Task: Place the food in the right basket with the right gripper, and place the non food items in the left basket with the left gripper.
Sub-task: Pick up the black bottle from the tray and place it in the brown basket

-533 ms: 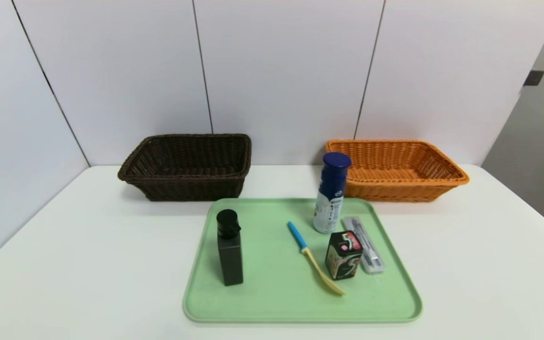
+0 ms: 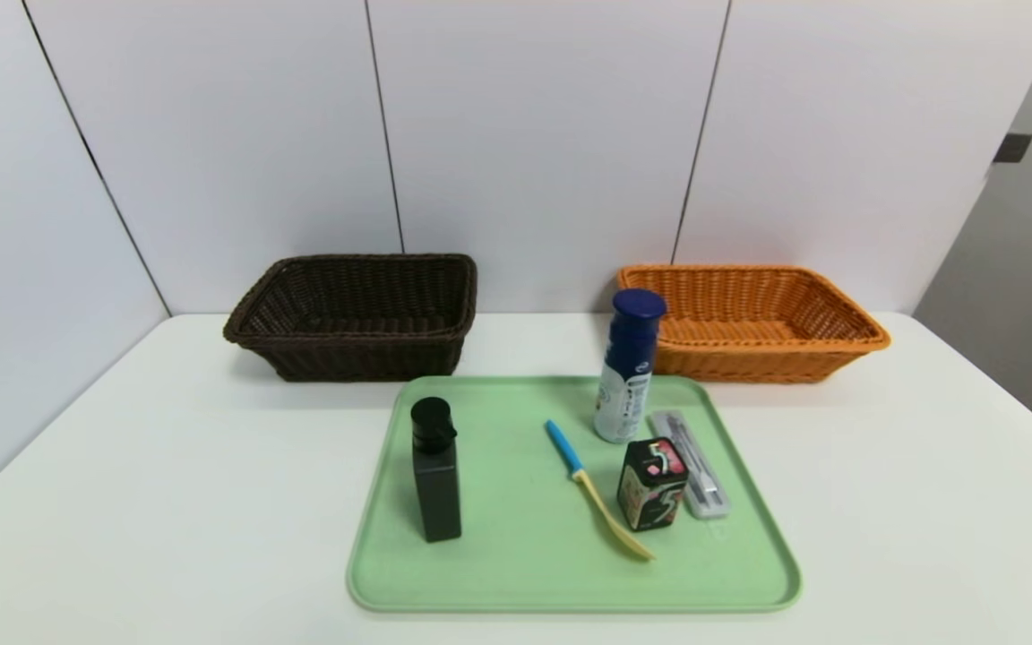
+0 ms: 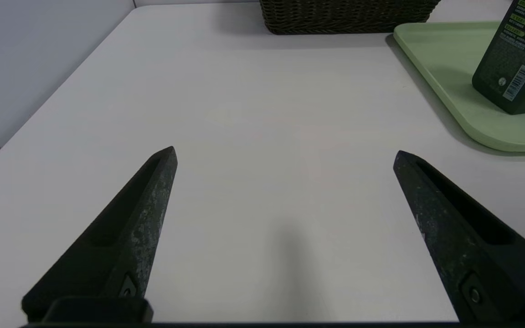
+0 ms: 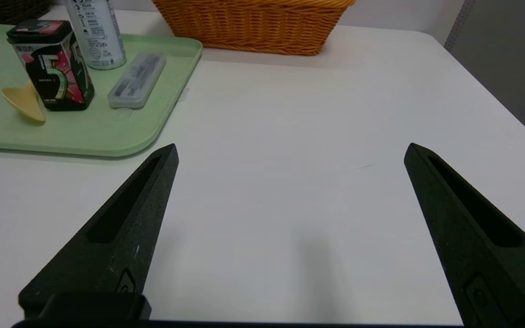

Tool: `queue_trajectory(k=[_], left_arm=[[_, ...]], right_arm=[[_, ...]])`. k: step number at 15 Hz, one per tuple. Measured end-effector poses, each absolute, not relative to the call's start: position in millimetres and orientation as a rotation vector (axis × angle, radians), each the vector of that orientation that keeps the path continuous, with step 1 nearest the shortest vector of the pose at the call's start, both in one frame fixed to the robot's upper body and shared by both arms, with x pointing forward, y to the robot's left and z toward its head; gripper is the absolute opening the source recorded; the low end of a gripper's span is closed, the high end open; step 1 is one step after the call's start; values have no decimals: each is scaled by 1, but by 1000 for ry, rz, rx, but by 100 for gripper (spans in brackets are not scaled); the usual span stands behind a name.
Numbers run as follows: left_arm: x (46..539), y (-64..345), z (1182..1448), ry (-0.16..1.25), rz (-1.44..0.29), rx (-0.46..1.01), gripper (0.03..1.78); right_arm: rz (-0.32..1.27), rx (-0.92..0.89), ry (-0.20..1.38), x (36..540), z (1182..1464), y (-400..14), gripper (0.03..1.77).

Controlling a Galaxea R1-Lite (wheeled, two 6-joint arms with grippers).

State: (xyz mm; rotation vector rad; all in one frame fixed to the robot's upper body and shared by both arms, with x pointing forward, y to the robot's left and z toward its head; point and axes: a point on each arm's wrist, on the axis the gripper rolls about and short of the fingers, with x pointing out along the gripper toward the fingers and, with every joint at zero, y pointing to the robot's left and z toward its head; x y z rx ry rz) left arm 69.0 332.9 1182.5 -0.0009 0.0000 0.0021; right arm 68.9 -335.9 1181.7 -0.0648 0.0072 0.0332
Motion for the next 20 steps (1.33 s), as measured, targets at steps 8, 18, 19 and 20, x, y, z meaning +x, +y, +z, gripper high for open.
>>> queue_trajectory(k=[8,18,19,20], left_arm=[[52,332,1232,41,-35,-36,169],[118,329,1307,274,-183,-87,169],[128,329,1313,280,-187,-89,169],[138,329,1318,292,-188,-96,169]], right_arm=[[39,-61,36,54,1215,-336,171],[39,-58,206,100,1304,-336,171],[40,-57,230,110,1313,-336,171],[41,-57,254,120,1320,-336,171]])
